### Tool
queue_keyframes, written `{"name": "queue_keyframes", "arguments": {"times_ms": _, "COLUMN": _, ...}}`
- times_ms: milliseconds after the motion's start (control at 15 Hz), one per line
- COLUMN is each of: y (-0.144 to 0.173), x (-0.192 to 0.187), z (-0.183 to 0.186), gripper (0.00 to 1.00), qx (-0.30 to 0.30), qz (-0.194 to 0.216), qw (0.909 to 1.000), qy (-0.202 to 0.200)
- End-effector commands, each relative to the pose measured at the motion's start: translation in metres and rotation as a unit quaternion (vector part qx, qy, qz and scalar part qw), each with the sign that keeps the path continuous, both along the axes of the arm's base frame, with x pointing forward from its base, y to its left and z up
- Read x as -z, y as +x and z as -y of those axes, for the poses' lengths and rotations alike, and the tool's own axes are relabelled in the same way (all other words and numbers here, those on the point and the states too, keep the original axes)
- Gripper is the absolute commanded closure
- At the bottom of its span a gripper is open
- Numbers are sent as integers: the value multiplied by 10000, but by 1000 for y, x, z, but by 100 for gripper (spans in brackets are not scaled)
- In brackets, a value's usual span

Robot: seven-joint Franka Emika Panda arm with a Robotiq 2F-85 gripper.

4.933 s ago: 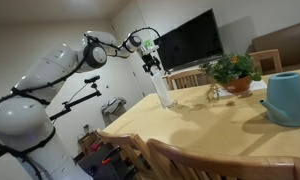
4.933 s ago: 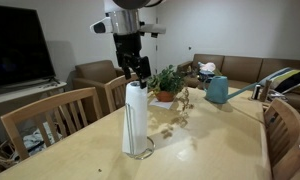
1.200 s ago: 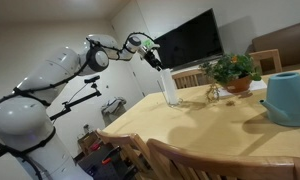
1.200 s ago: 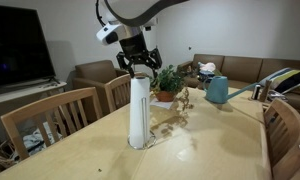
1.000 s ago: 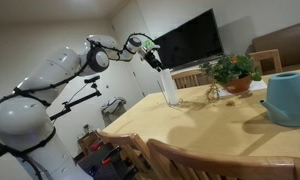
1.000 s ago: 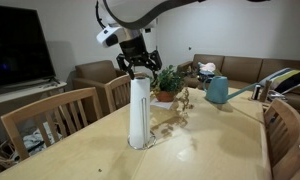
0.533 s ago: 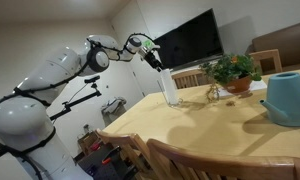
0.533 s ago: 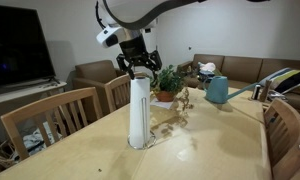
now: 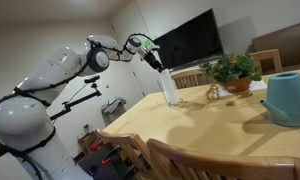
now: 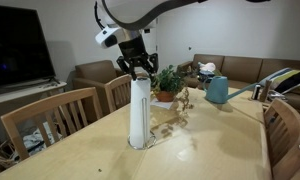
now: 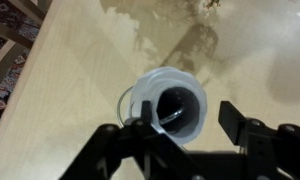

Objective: Take the paper towel roll off the stand

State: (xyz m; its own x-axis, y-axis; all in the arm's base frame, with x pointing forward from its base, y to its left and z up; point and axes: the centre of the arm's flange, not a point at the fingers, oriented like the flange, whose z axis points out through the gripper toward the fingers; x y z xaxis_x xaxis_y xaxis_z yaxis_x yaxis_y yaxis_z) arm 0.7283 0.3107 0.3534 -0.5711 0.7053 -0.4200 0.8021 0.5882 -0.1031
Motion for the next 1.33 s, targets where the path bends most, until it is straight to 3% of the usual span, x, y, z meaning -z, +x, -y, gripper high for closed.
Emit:
{"name": "queue_keyframes", "arguments": {"times_ms": 0, "y": -11, "x": -7, "z": 1, "gripper": 35, "qx": -67, "qz": 103, "qw": 9999, "qy": -28}}
{"name": "queue_keyframes", "arguments": {"times_ms": 200, "y": -15, "x": -10, "z": 0, "gripper": 15, "qx": -70, "qz": 151, "qw": 9998, "qy": -68}}
{"name": "queue_keyframes", "arguments": {"times_ms": 333, "y": -12, "x": -9, "z": 0, "gripper": 14, "qx": -143, "qz": 155, "qw": 9998, "qy": -62}}
{"name": "queue_keyframes", "arguments": {"times_ms": 533, "y": -6, "x": -5, "z": 1, "gripper": 20, "qx": -258, "qz": 115, "qw": 9996, "qy": -36}}
{"name": "queue_keyframes", "arguments": {"times_ms": 600, "y": -6, "x": -4, "z": 1, "gripper": 7, "qx": -315, "qz": 113, "qw": 9994, "qy": -37}}
{"name": "queue_keyframes", "arguments": {"times_ms": 800, "y": -4, "x": -1, "z": 1, "gripper": 0, "qx": -444, "qz": 60, "qw": 9989, "qy": -147}}
{"name": "queue_keyframes", "arguments": {"times_ms": 1267, "y": -3, "x": 8, "z": 7, "gripper": 0, "qx": -591, "qz": -68, "qw": 9981, "qy": -188}}
